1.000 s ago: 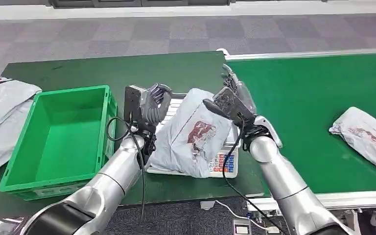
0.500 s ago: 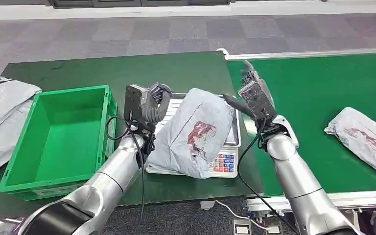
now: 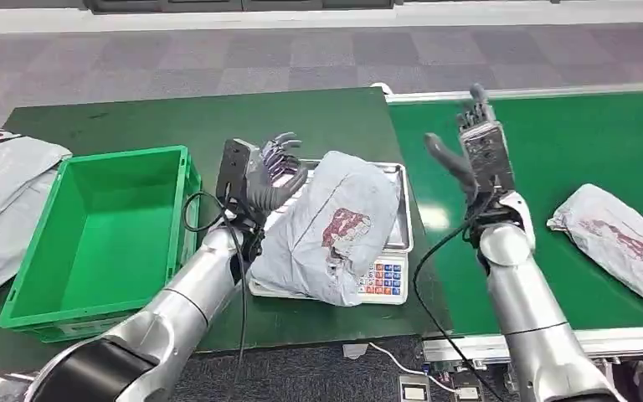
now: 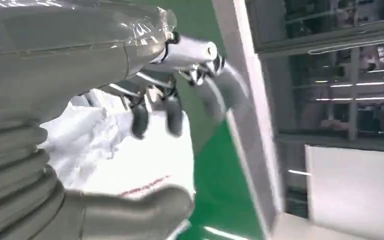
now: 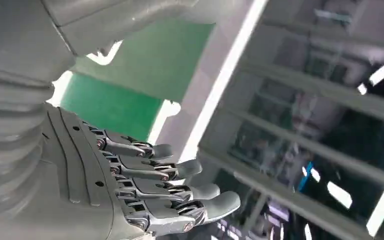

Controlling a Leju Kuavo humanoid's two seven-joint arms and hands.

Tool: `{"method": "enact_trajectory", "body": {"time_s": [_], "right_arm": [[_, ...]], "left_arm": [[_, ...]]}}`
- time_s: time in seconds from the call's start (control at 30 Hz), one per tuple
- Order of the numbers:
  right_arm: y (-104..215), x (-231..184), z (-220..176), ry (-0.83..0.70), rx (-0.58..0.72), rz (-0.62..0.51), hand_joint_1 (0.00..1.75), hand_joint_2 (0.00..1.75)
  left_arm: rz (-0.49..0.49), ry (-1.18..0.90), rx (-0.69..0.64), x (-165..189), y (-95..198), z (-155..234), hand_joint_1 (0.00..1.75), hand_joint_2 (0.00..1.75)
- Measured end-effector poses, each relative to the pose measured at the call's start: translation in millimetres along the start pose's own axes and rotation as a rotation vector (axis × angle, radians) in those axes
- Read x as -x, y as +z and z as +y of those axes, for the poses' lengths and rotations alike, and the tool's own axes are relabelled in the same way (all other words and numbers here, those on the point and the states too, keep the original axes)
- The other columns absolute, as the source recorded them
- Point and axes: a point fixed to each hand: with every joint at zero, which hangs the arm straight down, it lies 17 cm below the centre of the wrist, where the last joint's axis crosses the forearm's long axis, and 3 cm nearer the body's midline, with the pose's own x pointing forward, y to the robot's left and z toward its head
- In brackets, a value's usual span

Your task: Moved the parcel from conveyor to table for the left to box.

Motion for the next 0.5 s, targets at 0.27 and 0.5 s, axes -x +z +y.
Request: {"method": "enact_trajectory", "body": {"time_s": [0.27, 0.5], "right_arm": [[-2.6, 13.4, -44.6, 0.012, 0.094, 0.009, 0.0, 1.75], [-3.1, 19.3, -57.1, 0.027, 0.115, 0.023, 0.0, 1.75]], "left_arm": [[0.111, -0.39, 0.205, 15.9, -5.5, -25.4, 0.0, 1.75], [0.117, -0.48, 0.26, 20.2, -3.4, -31.9, 0.0, 1.75]]}}
